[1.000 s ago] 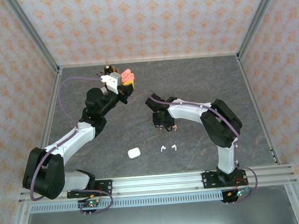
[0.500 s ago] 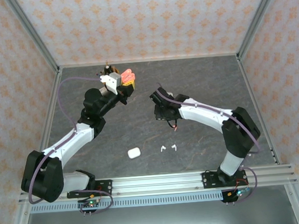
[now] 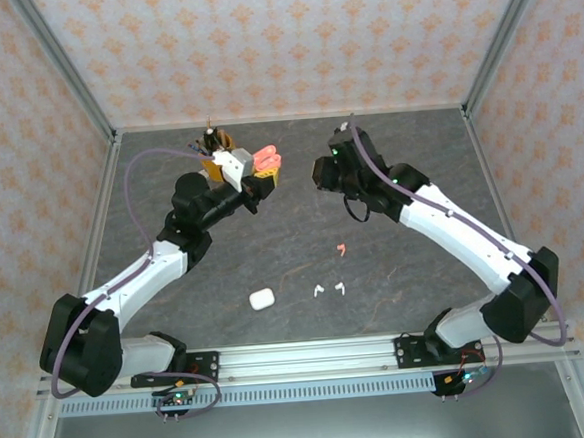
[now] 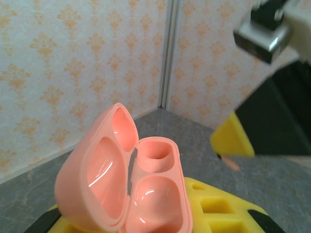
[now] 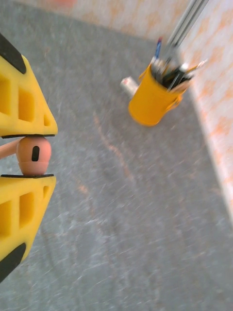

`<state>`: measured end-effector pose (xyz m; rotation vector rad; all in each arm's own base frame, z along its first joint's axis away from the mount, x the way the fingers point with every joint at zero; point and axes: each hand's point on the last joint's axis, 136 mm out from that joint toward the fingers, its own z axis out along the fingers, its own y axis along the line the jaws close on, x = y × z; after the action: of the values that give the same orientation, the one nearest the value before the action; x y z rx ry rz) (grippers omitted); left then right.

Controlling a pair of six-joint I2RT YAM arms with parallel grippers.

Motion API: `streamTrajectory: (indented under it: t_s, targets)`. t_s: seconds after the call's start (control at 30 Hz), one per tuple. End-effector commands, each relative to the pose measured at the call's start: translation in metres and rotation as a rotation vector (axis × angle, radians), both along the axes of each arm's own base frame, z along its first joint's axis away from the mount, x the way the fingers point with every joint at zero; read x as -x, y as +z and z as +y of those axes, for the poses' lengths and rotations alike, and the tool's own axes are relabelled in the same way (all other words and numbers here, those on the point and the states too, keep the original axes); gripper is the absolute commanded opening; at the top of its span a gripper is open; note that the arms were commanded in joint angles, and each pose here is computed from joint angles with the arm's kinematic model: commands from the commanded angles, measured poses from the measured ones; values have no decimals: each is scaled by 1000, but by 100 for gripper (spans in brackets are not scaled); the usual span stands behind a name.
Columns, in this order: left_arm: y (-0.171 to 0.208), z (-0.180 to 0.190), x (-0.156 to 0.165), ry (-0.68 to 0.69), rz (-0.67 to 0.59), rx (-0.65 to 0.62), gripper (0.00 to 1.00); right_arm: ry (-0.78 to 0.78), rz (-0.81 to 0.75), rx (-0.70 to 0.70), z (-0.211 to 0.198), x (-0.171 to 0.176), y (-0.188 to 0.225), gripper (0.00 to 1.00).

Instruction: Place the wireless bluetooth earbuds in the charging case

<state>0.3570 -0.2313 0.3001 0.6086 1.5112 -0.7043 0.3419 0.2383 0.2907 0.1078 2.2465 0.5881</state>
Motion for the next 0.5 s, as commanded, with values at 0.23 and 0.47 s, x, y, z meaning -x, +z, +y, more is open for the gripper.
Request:
streamTrajectory:
  t_s: [0.23,0.47]
  targets:
    - [27,-13,9,-5,-117,-108,0,144,-334,-142,10,9,106,22]
    - [36,-23,5,23,-166,-142,0,246,-470,-241,24,20,133,22]
